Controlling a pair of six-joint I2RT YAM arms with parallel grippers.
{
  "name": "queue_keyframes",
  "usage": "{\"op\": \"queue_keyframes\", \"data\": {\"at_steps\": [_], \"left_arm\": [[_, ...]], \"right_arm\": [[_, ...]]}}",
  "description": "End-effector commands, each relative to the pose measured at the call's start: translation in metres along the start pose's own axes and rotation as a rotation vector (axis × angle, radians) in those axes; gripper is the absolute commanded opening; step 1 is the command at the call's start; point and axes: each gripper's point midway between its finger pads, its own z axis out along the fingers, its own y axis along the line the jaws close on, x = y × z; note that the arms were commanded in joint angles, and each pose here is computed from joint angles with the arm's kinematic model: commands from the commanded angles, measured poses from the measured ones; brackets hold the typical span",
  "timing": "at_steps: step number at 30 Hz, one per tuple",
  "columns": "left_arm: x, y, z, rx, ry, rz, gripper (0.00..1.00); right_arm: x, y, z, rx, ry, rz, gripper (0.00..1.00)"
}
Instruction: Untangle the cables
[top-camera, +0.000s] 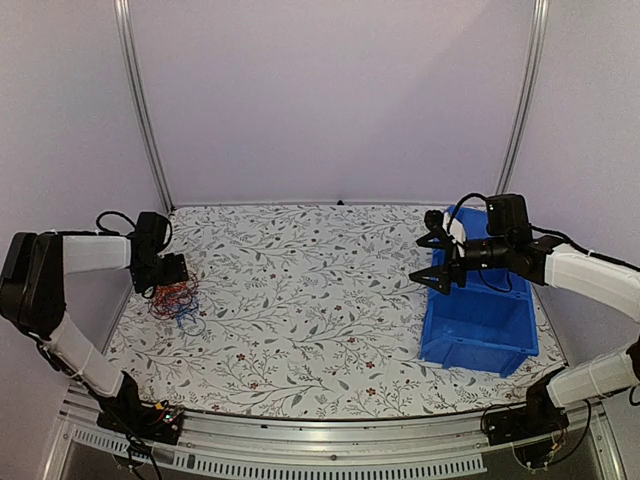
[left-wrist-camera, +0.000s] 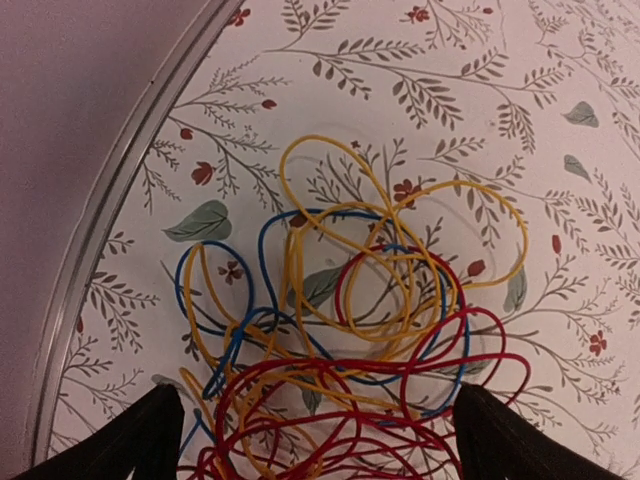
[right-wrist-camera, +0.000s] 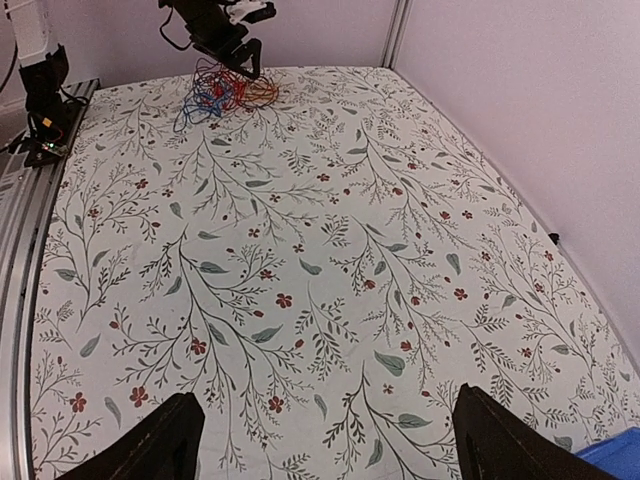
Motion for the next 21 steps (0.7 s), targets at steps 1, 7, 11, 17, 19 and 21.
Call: {"op": "queue_keyframes", "data": {"at_steps": [1,7,11,17,19,21], "left_arm": [[0.014,-0.032,0.005,0.085,0.056,0.033,0.96],[0.061,-0.116,-0.006,0.306,0.147,0.178,0.85],[0.095,-0.188,-0.067,0.55,0.072,0.3,0.81],[0.139,-0.244,-0.158,0.881,0.05,0.493,0.72],[0.132,-0.236,-0.172,0.873,0.017,0.507,0.72],[0.116,-0.221,-0.182,0.83,-0.046,0.49,0.73]], "right_arm": [[0.002,0.008,-0.001,-0.017,0.003,-0.042,0.9],[0.005,0.011,-0.001,-0.026,0.007,-0.051,0.89],[0.008,0.01,0.001,-0.029,0.016,-0.051,0.88],[0.018,0.011,0.008,-0.044,0.038,-0.037,0.87],[0.02,0.011,0.011,-0.049,0.047,-0.038,0.87],[0.023,0.012,0.013,-0.05,0.055,-0.037,0.87]]}}
